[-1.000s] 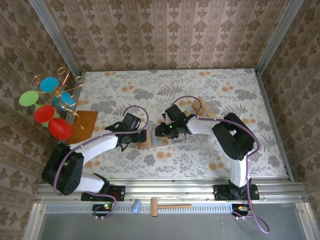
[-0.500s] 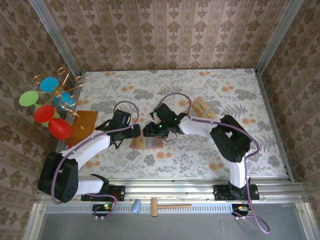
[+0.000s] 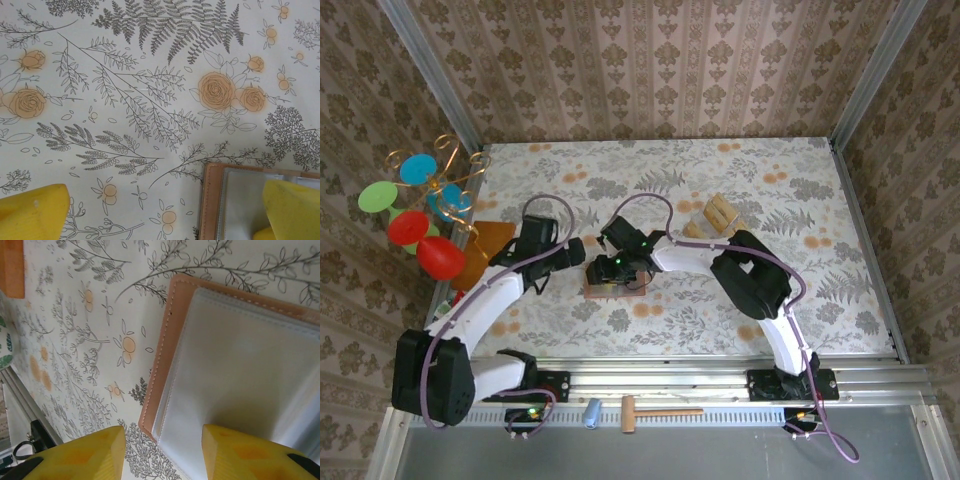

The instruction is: Put the credit cards into the card holder

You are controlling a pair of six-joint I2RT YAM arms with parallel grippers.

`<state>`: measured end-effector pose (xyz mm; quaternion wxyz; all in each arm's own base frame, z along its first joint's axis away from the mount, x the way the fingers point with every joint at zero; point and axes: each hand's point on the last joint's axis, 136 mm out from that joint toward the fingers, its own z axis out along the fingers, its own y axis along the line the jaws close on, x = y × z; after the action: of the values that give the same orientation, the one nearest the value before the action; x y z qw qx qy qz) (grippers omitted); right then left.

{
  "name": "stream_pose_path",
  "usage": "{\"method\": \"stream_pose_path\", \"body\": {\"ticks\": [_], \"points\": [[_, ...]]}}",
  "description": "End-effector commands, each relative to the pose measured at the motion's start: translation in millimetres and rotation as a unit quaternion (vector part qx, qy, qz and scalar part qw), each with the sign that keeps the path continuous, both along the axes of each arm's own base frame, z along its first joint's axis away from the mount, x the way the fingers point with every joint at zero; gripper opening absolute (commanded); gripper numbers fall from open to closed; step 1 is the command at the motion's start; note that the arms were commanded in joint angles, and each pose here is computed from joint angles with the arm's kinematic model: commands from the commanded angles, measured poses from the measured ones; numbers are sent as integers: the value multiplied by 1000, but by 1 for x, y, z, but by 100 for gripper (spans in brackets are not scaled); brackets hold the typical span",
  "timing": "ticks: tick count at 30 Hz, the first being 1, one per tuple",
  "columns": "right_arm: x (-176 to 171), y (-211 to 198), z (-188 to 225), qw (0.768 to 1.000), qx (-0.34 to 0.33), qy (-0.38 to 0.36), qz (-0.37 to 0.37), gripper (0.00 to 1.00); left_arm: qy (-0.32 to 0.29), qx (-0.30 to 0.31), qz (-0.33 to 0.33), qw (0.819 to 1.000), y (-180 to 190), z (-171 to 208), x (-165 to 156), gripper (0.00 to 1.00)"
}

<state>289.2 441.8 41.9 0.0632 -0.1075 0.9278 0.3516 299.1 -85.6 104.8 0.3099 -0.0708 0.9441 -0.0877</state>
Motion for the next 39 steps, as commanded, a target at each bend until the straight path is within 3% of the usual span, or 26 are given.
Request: {"method": "stream_pose_path", "body": {"ticks": [1,7,20,25,27,32,39], "points": [[0,-4,-13,1000,-25,13,-10,46,5,-6,-14,1000,-2,2,-5,100],[-2,-5,-15,999,-28,16,-9,46,18,-9,-15,1000,-2,-8,-9,100],[12,-11,57,999,21,-36,8,48,63,-22,-21,998,-10,-41,-17,100],[12,-33,47,999,-6,-47,-7,47,70,-21,-23,997,-14,-47,-16,100],[12,-43,35,998,-30,-49,-14,41,71,-19,-25,997,-15,-48,-15,100],[11,-57,7,995,-80,-49,-17,15,72,-14,-29,997,-19,-49,-14,100],[10,-61,-16,993,-111,-48,-11,9,73,-10,-38,997,-25,-49,-13,100]]}}
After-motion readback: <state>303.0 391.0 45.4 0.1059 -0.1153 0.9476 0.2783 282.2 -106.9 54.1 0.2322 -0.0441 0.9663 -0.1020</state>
